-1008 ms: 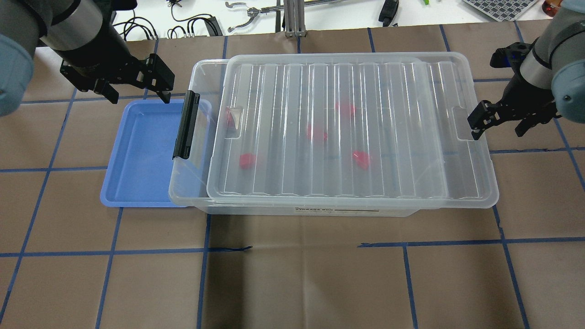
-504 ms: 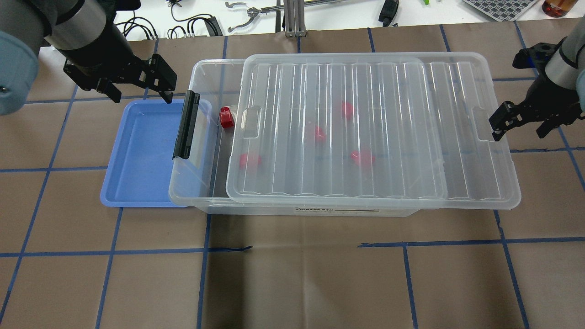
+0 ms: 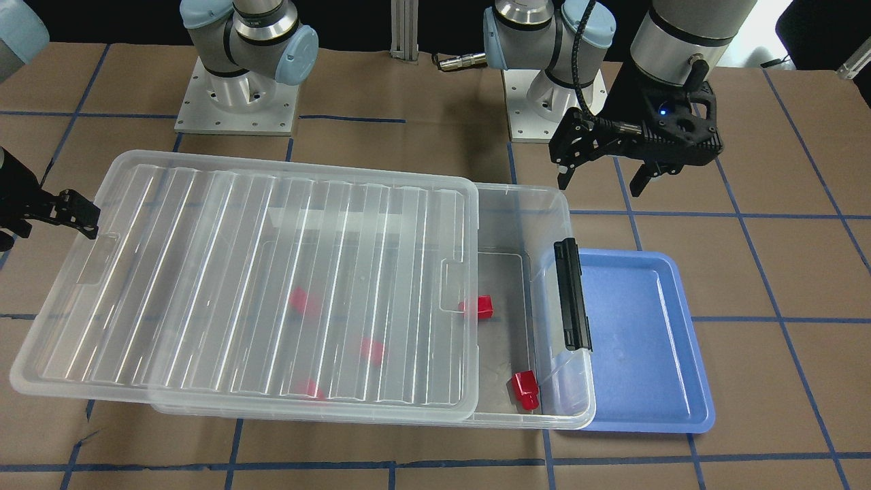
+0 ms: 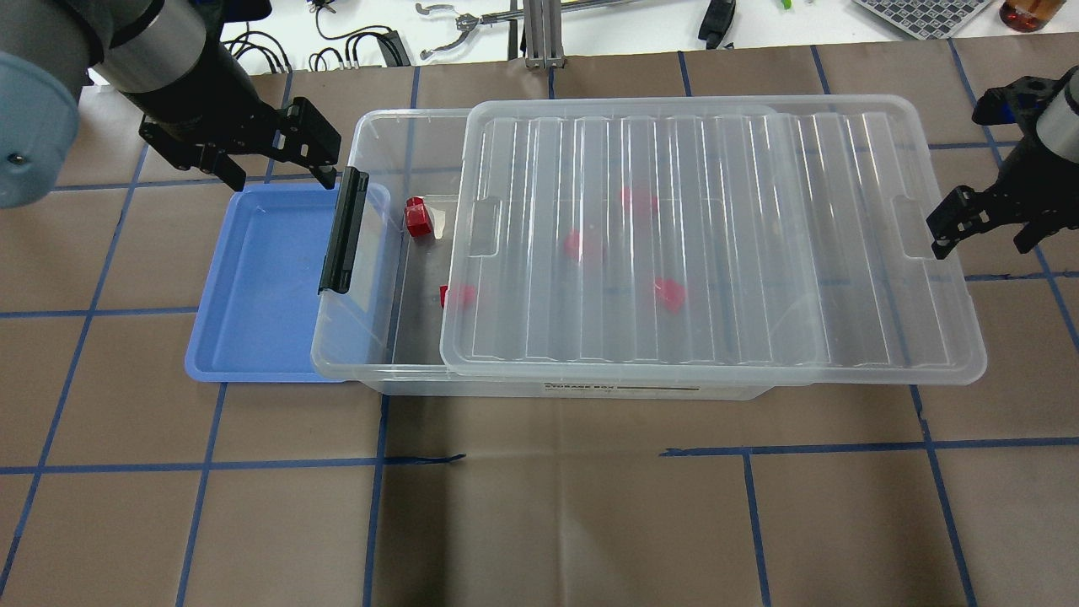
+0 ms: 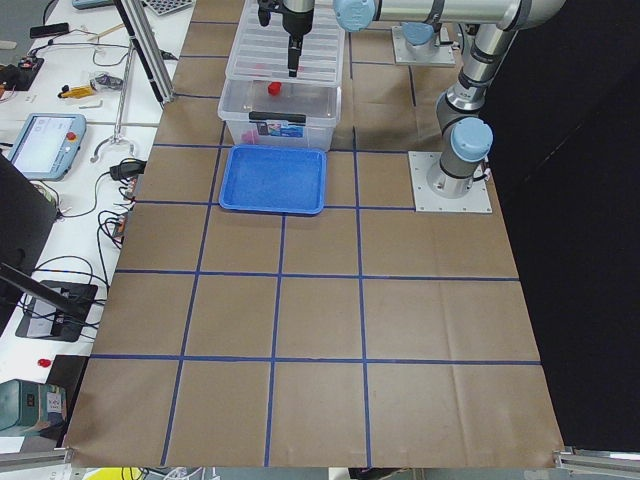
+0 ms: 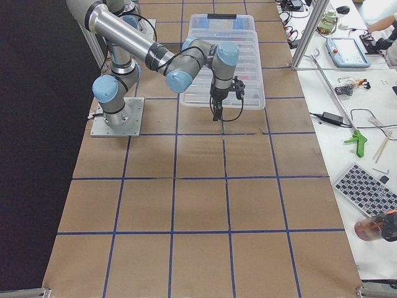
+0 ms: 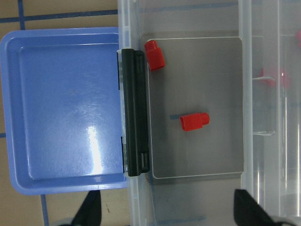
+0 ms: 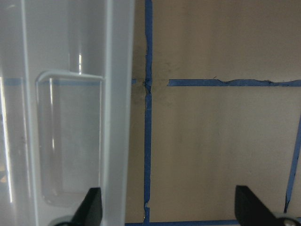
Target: Place red block in blue tray from box
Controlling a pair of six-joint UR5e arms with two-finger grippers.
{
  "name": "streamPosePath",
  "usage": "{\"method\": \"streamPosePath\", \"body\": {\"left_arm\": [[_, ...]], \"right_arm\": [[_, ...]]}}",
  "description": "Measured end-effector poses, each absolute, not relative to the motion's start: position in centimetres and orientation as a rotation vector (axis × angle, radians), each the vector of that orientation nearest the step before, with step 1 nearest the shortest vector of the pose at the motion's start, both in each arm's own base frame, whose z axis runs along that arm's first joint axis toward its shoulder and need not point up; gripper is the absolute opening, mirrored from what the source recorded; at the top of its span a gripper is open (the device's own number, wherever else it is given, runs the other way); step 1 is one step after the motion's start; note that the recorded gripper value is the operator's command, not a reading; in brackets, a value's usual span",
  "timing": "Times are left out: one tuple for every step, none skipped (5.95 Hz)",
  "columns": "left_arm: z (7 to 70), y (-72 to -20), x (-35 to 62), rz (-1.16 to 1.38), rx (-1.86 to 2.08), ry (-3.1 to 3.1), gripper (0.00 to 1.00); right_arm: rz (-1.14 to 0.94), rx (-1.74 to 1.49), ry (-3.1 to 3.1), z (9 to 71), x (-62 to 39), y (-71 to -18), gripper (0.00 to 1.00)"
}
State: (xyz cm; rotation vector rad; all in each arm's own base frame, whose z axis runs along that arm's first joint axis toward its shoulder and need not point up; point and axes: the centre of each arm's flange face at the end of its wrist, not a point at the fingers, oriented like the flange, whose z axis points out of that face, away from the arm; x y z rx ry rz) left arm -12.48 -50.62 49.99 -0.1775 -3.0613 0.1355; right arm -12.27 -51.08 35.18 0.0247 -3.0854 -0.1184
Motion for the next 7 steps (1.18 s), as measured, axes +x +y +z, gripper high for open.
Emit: {"method": "streamPosePath", "body": {"left_arm": [[48.8,-50.8,-12.8,0.079,-0.26,-3.066,0.98],[47.5,-51.0,-13.0,0.037,-0.349,-3.078,0.93],[46.4,-51.5,-13.1,0.015,-0.508,-3.067,0.94],[45.1,-51.7,-13.1,0.006,-0.703,-3.031,0.96],[43.2,-51.6,-13.4,0.012,-0.877,-2.987,0.98],[41.5,-51.2,-14.3,0.025,-1.001,-2.951,0.98],[40.0,-51.0,-15.6,0.029,-1.146,-2.899,0.98]], "right_arm": [[-0.109,0.039,-3.078,35.3,-13.2,-51.0,1.0],[-0.105,0.044,-3.061,35.5,-14.1,-50.8,1.0],[-0.106,0.04,-3.049,35.7,-15.1,-50.6,1.0],[-0.106,0.028,-3.045,35.8,-16.1,-50.3,1.0],[-0.106,0.01,-3.044,35.9,-17.0,-50.1,1.0],[-0.106,-0.004,-3.043,35.9,-17.5,-49.9,1.0],[-0.101,-0.014,-3.04,36.2,-17.8,-49.7,1.0]]}}
